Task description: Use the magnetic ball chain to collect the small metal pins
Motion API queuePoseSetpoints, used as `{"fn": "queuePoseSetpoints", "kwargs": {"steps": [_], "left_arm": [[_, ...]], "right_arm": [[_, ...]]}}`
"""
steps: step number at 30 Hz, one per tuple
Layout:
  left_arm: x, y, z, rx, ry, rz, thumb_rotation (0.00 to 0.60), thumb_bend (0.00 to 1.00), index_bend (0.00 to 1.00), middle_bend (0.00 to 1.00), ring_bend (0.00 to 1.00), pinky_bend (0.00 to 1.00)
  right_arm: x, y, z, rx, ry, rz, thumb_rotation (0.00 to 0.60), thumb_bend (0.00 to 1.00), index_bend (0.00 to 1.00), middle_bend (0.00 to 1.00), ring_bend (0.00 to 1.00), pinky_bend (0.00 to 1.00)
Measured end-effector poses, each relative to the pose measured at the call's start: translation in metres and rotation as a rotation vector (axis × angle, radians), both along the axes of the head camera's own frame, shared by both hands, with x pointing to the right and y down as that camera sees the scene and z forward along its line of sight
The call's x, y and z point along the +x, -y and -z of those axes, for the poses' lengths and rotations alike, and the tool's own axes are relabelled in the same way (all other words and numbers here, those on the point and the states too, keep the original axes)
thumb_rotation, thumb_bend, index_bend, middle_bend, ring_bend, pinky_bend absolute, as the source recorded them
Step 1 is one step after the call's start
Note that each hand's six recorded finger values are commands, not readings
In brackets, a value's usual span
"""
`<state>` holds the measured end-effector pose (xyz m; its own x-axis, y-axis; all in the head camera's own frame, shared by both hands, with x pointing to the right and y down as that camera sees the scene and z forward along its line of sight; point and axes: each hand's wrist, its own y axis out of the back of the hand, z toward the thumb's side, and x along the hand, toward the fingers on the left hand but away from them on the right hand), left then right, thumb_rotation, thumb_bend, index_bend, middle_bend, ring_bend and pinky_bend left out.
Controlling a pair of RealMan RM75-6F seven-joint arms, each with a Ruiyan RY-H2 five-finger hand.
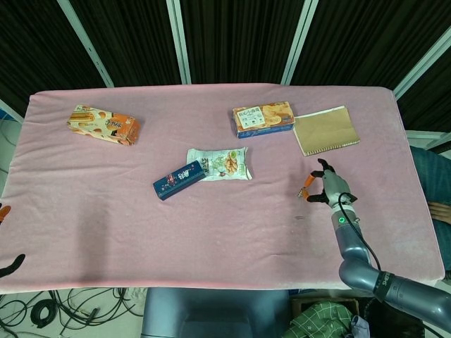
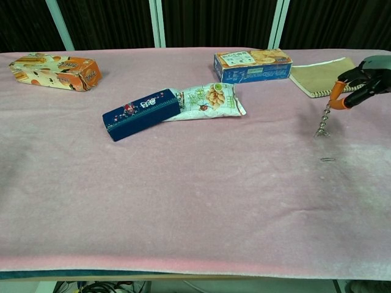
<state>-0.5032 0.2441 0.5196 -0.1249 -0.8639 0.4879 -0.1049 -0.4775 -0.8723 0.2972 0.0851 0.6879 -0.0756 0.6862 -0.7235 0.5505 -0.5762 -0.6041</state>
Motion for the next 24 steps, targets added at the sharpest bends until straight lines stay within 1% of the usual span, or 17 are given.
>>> {"fn": "queuePoseSetpoints", "kwargs": {"steps": [7,14,24], "left_arm": [[0.001,-0.001,0.002,0.006,-0.008,-0.002,0.6,0.22,0.07,0.01,0.0,0.0],[0.0,-0.001,0.004,0.008,-0.015,-0.005,0.6,0.22,0.07,0.01,0.0,0.0],[0.001,-0.001,0.003,0.004,-0.014,-0.01,0.6,0.22,0.07,0.01,0.0,0.0]], "right_arm": [[-0.007,-0.009,0.013,0.002,0.022,0.03,0.6,0.38,0.6,0.0,0.02,0.2],[-0.009,-0.029,0.024,-0.016,0.036,0.065,0.6,0.38,0.6,0.0,0.02,0.2],[-0.004,-0.057,0.031,-0.046,0.046,0.096,0.6,0.38,0.6,0.0,0.02,0.2]]}}
